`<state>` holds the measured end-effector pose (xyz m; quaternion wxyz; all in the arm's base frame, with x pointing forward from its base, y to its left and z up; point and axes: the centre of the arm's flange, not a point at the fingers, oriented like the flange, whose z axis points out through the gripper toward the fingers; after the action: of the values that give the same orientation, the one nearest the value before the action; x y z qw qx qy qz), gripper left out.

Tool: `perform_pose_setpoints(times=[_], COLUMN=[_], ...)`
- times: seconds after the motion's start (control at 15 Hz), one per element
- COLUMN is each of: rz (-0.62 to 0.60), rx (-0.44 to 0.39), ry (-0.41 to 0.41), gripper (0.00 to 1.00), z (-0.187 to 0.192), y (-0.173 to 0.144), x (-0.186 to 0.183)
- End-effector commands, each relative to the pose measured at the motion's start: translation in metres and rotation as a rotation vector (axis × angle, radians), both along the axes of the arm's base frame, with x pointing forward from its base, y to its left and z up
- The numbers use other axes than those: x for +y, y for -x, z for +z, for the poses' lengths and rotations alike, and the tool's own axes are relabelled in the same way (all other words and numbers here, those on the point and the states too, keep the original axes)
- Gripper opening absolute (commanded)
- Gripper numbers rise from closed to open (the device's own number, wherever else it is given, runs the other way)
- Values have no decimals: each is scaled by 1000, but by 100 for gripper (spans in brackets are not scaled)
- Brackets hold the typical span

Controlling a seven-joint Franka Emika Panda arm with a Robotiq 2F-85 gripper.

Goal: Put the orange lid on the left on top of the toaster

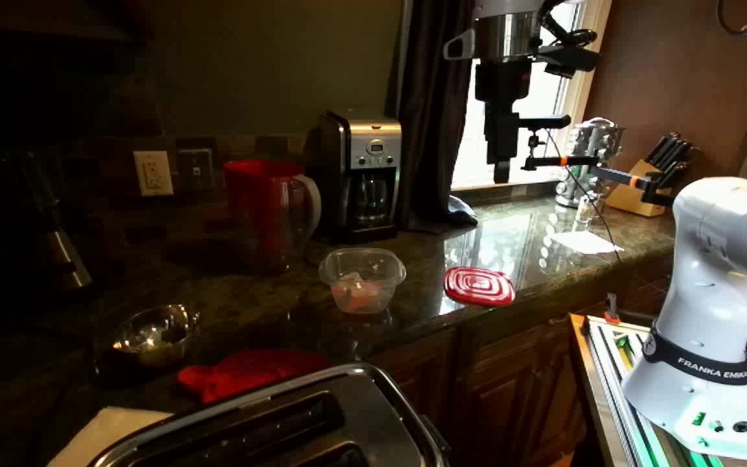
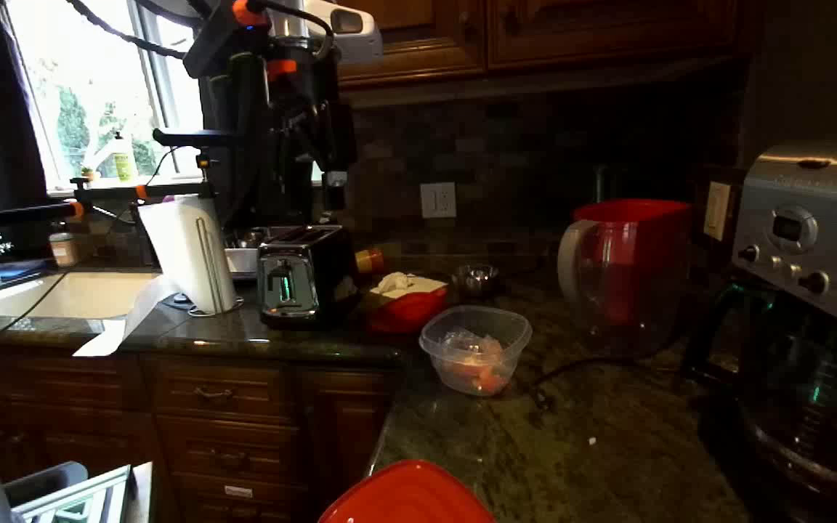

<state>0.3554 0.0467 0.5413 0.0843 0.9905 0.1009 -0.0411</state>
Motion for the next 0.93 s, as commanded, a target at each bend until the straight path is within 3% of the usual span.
perform_pose_setpoints(times=[0.0, 0.4, 0.87], rz=[0, 27, 362], rx=[0, -15, -268], ry=[0, -17, -102], gripper=[100, 100, 100], z=[0, -1, 1], y=[0, 0, -14], x=[0, 3, 71])
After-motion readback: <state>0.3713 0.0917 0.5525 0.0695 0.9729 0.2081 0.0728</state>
